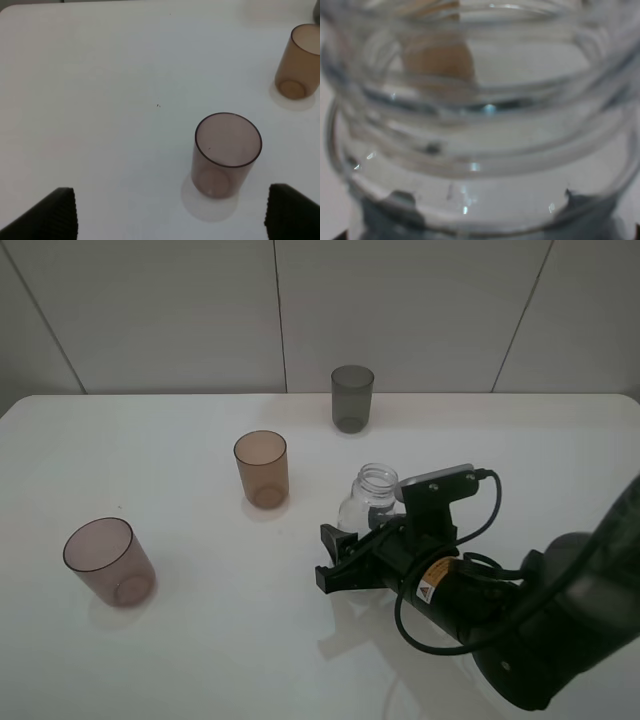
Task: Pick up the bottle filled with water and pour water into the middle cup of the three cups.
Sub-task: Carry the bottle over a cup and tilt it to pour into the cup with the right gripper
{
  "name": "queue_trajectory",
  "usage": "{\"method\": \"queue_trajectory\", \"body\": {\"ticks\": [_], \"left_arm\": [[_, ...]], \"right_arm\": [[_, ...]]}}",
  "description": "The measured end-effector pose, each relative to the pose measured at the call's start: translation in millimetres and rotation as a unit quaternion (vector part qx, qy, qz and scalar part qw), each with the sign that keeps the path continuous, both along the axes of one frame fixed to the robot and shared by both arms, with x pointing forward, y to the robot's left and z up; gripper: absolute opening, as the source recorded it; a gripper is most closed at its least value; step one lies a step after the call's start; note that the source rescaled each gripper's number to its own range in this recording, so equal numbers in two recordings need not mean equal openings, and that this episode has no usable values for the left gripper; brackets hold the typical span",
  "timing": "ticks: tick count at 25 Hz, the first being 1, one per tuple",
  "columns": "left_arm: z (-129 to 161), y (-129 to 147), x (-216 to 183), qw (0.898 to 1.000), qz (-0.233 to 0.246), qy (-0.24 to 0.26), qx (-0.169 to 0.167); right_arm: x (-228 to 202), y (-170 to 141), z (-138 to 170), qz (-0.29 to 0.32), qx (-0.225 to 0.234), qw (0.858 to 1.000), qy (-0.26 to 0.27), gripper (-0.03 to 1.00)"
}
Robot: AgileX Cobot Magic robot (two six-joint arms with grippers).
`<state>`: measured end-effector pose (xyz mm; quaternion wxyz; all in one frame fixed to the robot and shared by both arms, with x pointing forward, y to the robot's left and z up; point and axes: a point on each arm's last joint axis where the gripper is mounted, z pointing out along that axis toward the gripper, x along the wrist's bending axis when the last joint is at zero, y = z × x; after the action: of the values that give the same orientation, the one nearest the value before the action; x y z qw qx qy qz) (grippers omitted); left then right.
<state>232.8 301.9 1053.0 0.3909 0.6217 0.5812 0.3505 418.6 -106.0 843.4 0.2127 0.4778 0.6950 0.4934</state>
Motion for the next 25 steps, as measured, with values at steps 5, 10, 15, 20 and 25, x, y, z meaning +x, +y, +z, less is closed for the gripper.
{"method": "queue_trajectory", "body": {"ticks": [5,10,15,20,25], "left_arm": [[0,0,0,1.000,0.000,0.000,0.000],[0,0,0,1.000,0.000,0.000,0.000],[0,0,0,1.000,0.000,0.000,0.000],[0,0,0,1.000,0.000,0.000,0.000],[0,0,0,1.000,0.000,0.000,0.000]], "right_arm": [[1,-4,8,-0.019,0.010,1.000,-0.007,0.01],[-3,-9,27,-0.015,0.009,1.000,-0.017,0.01],[-10,-8,45,0.062,-0.081,0.994,-0.037,0.01],[-15,-13,63,0.103,-0.162,0.980,-0.044,0.01],[-7,-7,71,0.141,-0.209,0.968,-0.014,0.01]]}}
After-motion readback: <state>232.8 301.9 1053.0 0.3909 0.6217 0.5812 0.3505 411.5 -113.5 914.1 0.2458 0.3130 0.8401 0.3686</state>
